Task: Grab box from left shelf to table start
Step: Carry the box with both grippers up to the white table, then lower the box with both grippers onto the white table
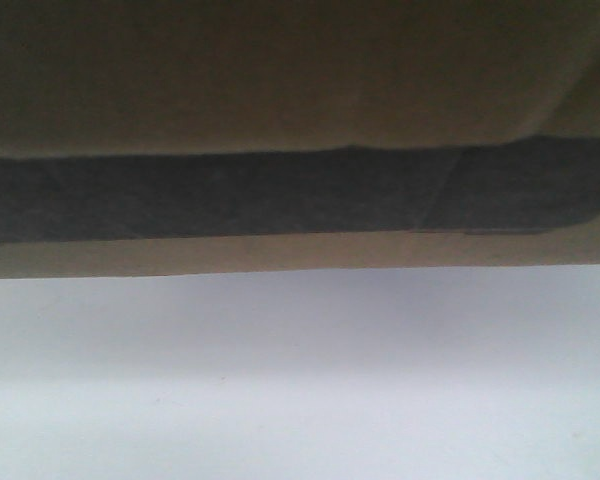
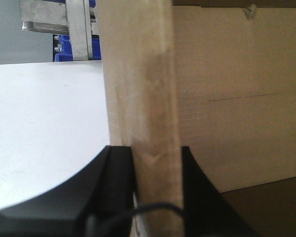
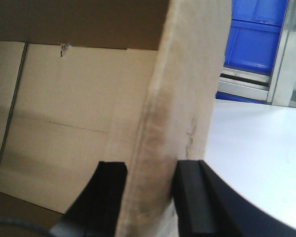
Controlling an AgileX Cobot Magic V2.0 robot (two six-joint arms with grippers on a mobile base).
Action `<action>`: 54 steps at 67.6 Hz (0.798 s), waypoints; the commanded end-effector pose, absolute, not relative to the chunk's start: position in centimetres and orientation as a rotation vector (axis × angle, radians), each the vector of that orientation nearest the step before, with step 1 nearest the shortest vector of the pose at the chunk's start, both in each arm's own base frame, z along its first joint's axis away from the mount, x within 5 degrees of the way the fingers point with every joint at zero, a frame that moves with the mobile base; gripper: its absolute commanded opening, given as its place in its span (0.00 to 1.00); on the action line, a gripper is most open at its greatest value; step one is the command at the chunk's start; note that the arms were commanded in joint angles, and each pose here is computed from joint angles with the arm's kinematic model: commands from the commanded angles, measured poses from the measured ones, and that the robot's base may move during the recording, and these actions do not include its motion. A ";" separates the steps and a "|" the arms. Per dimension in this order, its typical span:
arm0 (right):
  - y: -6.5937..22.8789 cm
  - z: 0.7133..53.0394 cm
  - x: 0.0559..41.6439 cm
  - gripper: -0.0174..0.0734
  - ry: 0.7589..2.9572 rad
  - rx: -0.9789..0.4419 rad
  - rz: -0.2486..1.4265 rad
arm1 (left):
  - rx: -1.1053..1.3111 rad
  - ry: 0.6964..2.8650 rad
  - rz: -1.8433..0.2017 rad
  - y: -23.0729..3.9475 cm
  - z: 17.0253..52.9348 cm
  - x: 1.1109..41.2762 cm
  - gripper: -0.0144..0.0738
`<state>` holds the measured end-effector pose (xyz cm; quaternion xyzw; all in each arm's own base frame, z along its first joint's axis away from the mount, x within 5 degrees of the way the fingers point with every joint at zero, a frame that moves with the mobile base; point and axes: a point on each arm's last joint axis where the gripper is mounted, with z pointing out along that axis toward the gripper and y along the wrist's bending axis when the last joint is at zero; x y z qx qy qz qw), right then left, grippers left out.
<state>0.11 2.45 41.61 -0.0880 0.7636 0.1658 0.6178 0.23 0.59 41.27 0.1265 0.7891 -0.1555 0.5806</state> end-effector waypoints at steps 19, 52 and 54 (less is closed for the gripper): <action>2.4 43.5 0.4 0.26 1.621 -0.182 0.388 | 0.310 1.602 -0.624 -0.4 44.3 -0.8 0.06; 3.2 46.5 6.8 0.26 1.979 -0.176 0.402 | 0.236 1.858 -0.412 -2.4 48.2 5.9 0.06; 3.2 46.7 7.3 0.26 2.012 -0.182 0.392 | 0.237 1.888 -0.382 -2.7 48.4 6.6 0.06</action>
